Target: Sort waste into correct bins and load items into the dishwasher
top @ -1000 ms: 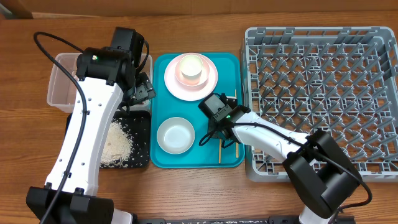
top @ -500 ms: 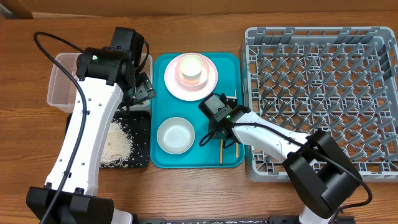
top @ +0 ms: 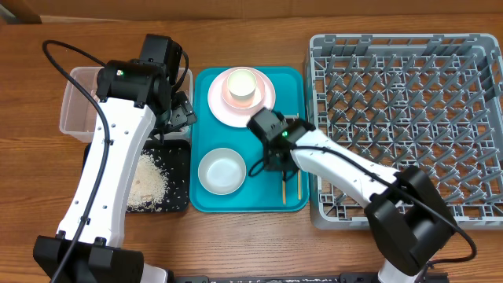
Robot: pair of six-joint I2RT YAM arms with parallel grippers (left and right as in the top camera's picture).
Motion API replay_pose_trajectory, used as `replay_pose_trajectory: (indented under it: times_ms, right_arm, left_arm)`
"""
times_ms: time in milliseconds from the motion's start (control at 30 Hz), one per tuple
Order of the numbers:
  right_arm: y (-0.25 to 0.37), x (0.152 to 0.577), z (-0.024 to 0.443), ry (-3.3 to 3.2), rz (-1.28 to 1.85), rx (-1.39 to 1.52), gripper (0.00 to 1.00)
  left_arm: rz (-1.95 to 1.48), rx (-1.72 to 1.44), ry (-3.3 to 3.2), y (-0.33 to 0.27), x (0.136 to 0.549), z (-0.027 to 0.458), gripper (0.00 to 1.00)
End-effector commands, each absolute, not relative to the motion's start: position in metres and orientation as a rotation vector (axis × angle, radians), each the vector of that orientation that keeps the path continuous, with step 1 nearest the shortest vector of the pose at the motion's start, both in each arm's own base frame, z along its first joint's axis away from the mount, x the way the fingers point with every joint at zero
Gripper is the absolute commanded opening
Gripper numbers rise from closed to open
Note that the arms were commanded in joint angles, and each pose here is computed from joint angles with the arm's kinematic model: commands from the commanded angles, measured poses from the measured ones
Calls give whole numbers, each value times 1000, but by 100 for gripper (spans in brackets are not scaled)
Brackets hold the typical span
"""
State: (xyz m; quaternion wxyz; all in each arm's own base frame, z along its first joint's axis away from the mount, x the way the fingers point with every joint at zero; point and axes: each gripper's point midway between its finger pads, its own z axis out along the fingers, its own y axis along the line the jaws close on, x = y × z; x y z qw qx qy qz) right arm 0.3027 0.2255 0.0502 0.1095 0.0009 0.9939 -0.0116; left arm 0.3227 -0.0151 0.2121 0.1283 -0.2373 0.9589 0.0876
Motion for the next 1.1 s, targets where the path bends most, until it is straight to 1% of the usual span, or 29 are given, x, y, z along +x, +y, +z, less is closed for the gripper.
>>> replay_pose_trajectory:
  times_ms: [0,100,200,333,433,633,833,967,1067]
  right_arm:
    - [243,325,109,2815,62,-121,4]
    - [238,330,134,2784,-1,-213,4]
    - [219,336,155,2738,-141,-188,4]
    - [191,341,171,2695,-309,-155,4]
    - [171,341,172,2699,-402,-130,4]
    - [139,341,170,2752,-474,-54,4]
    - [116,350,167,2778,-464,47,4]
    - [121,354,155,2834,-353,-64,4]
    - [114,359,151,2836,-343,-42,4]
  left_arm:
    - [248,-684,2767,-13,324,219,100]
    - [248,-684,2767,-13,324,219,100]
    - [248,-684,2767,-13,324,219,100]
    - [248,-684,2767,-13,324,219,100]
    - [248,-684,2767,-13,324,219,100]
    - [248,-684,2767,-13,324,219,100]
    - [248,-684,2767,-13,324,219,100]
    - [248,-684,2767,-13,324,219,100]
    - [248,-684,2767,-13,324,219,100]
